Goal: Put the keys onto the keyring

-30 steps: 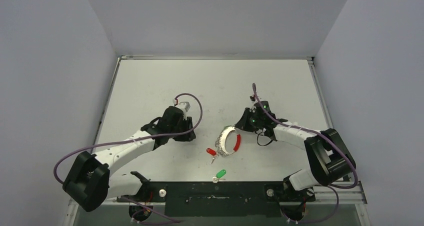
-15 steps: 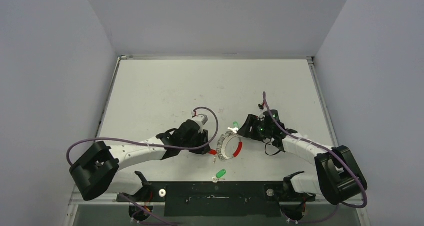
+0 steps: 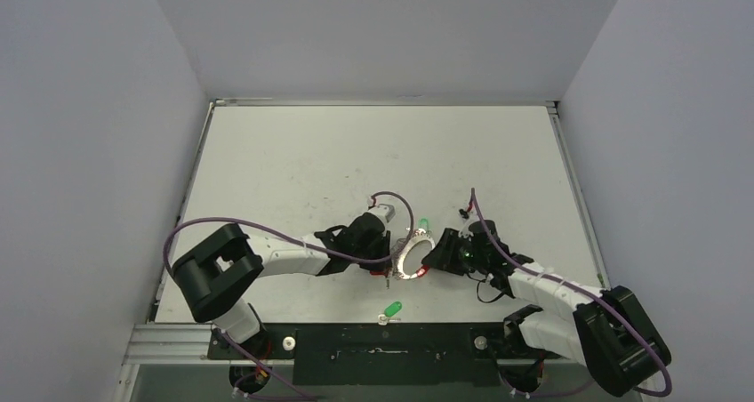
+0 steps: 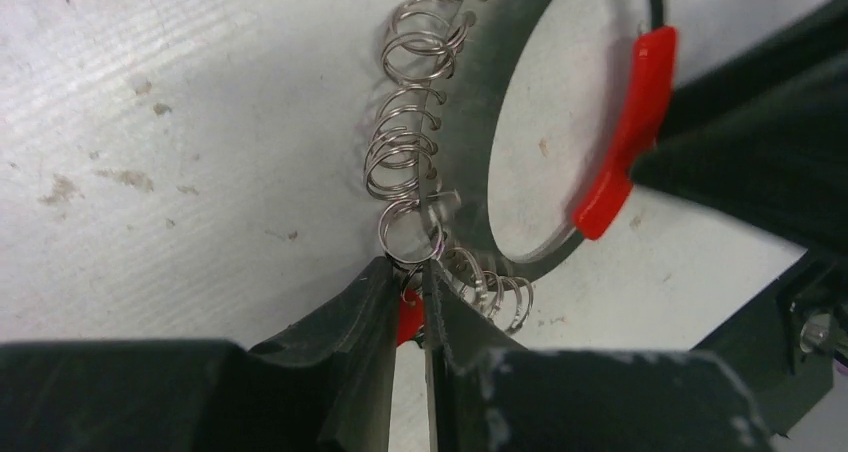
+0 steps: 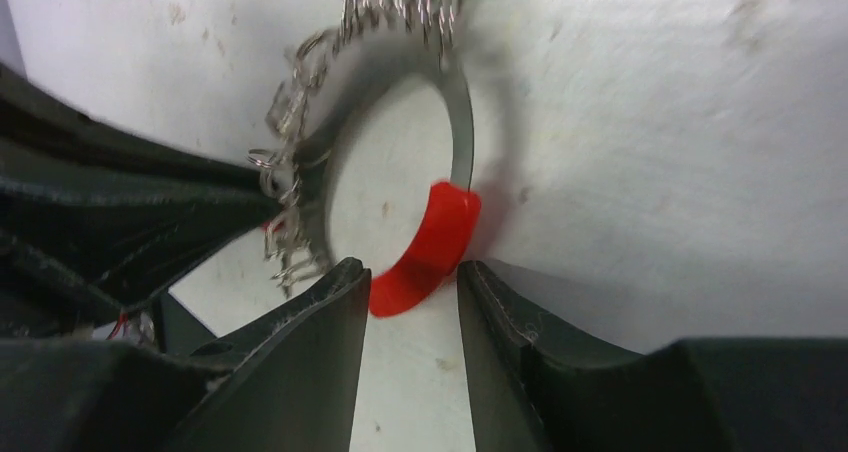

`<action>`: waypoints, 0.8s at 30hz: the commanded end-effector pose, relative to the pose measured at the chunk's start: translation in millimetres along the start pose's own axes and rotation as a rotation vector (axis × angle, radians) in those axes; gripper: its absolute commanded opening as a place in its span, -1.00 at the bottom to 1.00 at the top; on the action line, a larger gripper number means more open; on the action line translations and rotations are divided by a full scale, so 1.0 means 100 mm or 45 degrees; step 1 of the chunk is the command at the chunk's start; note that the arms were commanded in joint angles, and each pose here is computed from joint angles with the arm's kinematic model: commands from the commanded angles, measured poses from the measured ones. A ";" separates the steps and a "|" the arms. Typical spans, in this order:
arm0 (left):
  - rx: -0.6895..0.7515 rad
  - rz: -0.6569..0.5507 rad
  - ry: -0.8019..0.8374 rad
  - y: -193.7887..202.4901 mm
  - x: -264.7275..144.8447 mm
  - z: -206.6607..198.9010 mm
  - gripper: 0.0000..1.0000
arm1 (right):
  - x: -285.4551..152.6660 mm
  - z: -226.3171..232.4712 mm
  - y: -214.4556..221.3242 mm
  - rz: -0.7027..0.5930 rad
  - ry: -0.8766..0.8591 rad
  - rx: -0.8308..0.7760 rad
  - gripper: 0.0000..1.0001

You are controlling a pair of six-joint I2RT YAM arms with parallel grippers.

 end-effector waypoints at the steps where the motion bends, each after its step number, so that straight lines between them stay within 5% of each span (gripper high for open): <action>1: 0.111 0.030 -0.171 -0.03 0.09 0.17 -0.75 | -0.02 0.09 0.31 0.041 -0.007 0.062 -0.23; 9: 0.316 0.009 -0.395 -0.40 0.09 0.24 -0.83 | 0.09 0.35 0.21 -0.102 -0.103 0.028 -0.25; 15: 0.386 -0.154 -0.632 -0.65 -0.33 0.38 -0.42 | 0.04 0.58 0.00 -0.110 -0.140 -0.161 0.00; 24: 0.185 -0.279 -0.249 -0.50 -0.64 0.18 -0.14 | -0.19 0.50 -0.66 -0.126 0.031 -0.408 0.19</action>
Point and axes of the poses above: each gripper's point midway between its finger pads, its own x axis out along the fingers, its own z axis along the line the jaws close on, y = z × x, the point moved 6 cm from there along -x, back along the fingers, and after that the axes turned 6 degrees about -x, right-handed, at the moved point
